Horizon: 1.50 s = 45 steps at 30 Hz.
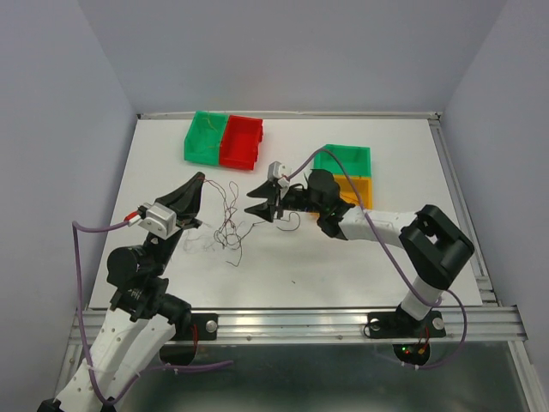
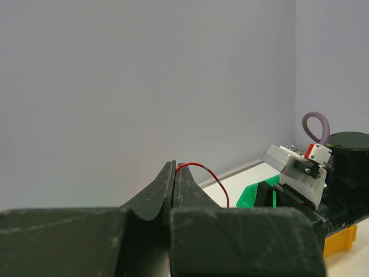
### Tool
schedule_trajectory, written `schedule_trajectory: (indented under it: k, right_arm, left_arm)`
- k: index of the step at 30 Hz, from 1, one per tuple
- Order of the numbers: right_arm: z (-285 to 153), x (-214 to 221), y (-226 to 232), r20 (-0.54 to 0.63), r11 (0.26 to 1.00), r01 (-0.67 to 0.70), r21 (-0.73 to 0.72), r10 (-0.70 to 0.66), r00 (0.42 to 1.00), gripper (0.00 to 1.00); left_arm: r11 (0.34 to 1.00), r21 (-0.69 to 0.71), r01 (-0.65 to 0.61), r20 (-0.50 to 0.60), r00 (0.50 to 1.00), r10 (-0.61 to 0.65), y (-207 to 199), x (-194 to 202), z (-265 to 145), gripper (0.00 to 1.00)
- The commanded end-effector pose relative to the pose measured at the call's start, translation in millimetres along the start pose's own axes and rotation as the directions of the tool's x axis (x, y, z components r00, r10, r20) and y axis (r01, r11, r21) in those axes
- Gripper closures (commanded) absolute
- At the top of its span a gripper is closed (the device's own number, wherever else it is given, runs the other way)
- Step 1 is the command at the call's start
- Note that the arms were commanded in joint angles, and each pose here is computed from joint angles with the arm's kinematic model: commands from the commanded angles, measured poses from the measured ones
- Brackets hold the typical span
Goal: Untangle the cables
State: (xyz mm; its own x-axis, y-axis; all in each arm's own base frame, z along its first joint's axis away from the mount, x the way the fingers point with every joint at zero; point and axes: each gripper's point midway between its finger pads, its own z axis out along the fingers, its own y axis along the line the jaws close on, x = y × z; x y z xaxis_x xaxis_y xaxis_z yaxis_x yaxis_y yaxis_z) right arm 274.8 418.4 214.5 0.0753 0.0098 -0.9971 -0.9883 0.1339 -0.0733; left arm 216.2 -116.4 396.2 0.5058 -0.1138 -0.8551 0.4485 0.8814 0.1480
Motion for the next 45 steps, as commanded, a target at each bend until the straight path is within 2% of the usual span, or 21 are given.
schedule_trajectory:
  k: [1, 11, 16, 18, 19, 22, 23, 26, 28, 29, 31, 34, 35, 37, 38, 39, 40, 42, 45]
  right_arm:
    - [11.6, -31.1, 17.0, 0.106, 0.995, 0.093, -0.032, -0.089, 0.99, 0.46]
    - [25.8, -34.5, 36.1, 0.111, 0.99, 0.14, -0.037, -0.135, 0.985, 0.45]
    - [34.5, -30.3, 36.4, 0.096, 0.99, 0.135, -0.035, -0.131, 0.987, 0.5]
    - [40.2, -28.9, 34.3, 0.09, 0.991, 0.133, -0.031, -0.129, 0.987, 0.58]
    - [43.0, -28.8, 33.0, 0.09, 0.991, 0.129, -0.025, -0.126, 0.988, 0.66]
    - [46.0, -28.9, 32.2, 0.089, 0.993, 0.119, -0.022, -0.117, 0.989, 0.77]
    - [46.4, -29.6, 32.0, 0.09, 0.993, 0.113, -0.017, -0.111, 0.99, 0.86]
    - [41.2, -32.1, 22.3, 0.078, 0.995, 0.09, 0.053, -0.093, 0.993, 0.98]
    - [35.3, -31.6, 16.3, 0.058, 0.991, 0.092, 0.096, -0.098, 0.993, 0.99]
    - [31.9, -31.3, 12.4, 0.046, 0.988, 0.09, 0.125, -0.096, 0.994, 0.99]
    - [17.8, -31.1, -4.3, 0.009, 0.966, 0.087, 0.245, -0.092, 0.996, 0.99]
    - [-11.3, -39.8, -36.7, -0.004, 0.892, 0.078, 0.446, -0.085, 0.996, 0.99]
    - [-25.5, -39.0, -51.2, -0.007, 0.859, 0.065, 0.507, -0.072, 0.997, 0.99]
    - [-52.1, -38.2, -79.2, 0.006, 0.765, 0.004, 0.643, -0.01, 1.0, 0.99]
    - [-73.5, -45.4, -99.9, 0.029, 0.706, -0.025, 0.707, 0.007, 1.0, 0.99]
    - [-88.8, -42.1, -113.0, 0.073, 0.649, -0.106, 0.754, 0.077, 0.994, 0.99]
    - [-115.6, -42.2, -136.7, 0.109, 0.579, -0.147, 0.802, 0.101, 0.989, 0.99]
    - [-150.4, -40.3, -153.9, 0.228, 0.462, -0.286, 0.839, 0.179, 0.957, 0.99]
    - [-211.5, -32.1, -183.8, 0.354, 0.26, -0.403, 0.877, 0.216, 0.91, 0.99]
  left_arm:
    - [1.0, -0.016, -0.001, 0.039, 0.999, 0.001, 3.8, -11.1, 3.2, 0.95]
    - [1.0, -0.023, -0.001, 0.047, 0.999, 0.002, 5.2, -15.0, 1.6, 0.95]
    - [1.0, -0.025, 0.0, 0.05, 0.999, 0.001, 5.6, -16.5, 1.8, 0.95]
    - [1.0, -0.028, 0.001, 0.048, 0.999, 0.0, 6.1, -16.1, 1.7, 0.95]
    - [1.0, -0.026, 0.0, 0.048, 0.999, 0.001, 5.8, -16.1, 1.7, 0.95]
    - [0.999, -0.032, 0.002, 0.049, 0.999, 0.0, 6.9, -16.9, 1.5, 0.95]
    - [0.999, -0.035, 0.002, 0.047, 0.999, -0.001, 7.4, -16.3, 1.7, 0.95]
    - [0.998, -0.067, 0.003, 0.047, 0.999, 0.0, 13.2, -16.9, 1.2, 0.95]
    - [0.993, -0.119, 0.013, 0.053, 0.999, -0.007, 22.3, -19.6, 0.0, 0.95]
    - [0.979, -0.201, 0.021, 0.051, 0.999, -0.011, 36.5, -20.3, -2.3, 0.95]
    - [0.962, -0.272, 0.025, 0.059, 0.998, -0.01, 49.3, -22.5, -5.2, 0.95]
    - [0.907, -0.42, 0.03, 0.062, 0.998, -0.004, 75.7, -23.9, -13.5, 0.95]
    - [0.865, -0.501, 0.031, 0.053, 0.999, -0.005, 89.9, -21.1, -20.1, 0.95]
    - [0.807, -0.59, 0.029, 0.039, 0.999, -0.008, 106.0, -19.0, -25.8, 0.95]
    - [0.74, -0.672, 0.026, 0.033, 0.999, -0.005, 120.8, -19.1, -36.0, 0.96]
    - [0.708, -0.706, 0.022, 0.026, 1.0, -0.006, 127.4, -20.3, -37.4, 0.97]
    - [0.646, -0.763, 0.02, 0.018, 1.0, -0.01, 137.6, -20.2, -46.5, 0.98]
    - [0.605, -0.796, 0.02, 0.02, 1.0, -0.006, 144.4, -25.0, -51.6, 0.99]
    - [0.571, -0.82, 0.034, 0.041, 0.999, 0.0, 148.7, -30.4, -62.0, 1.0]
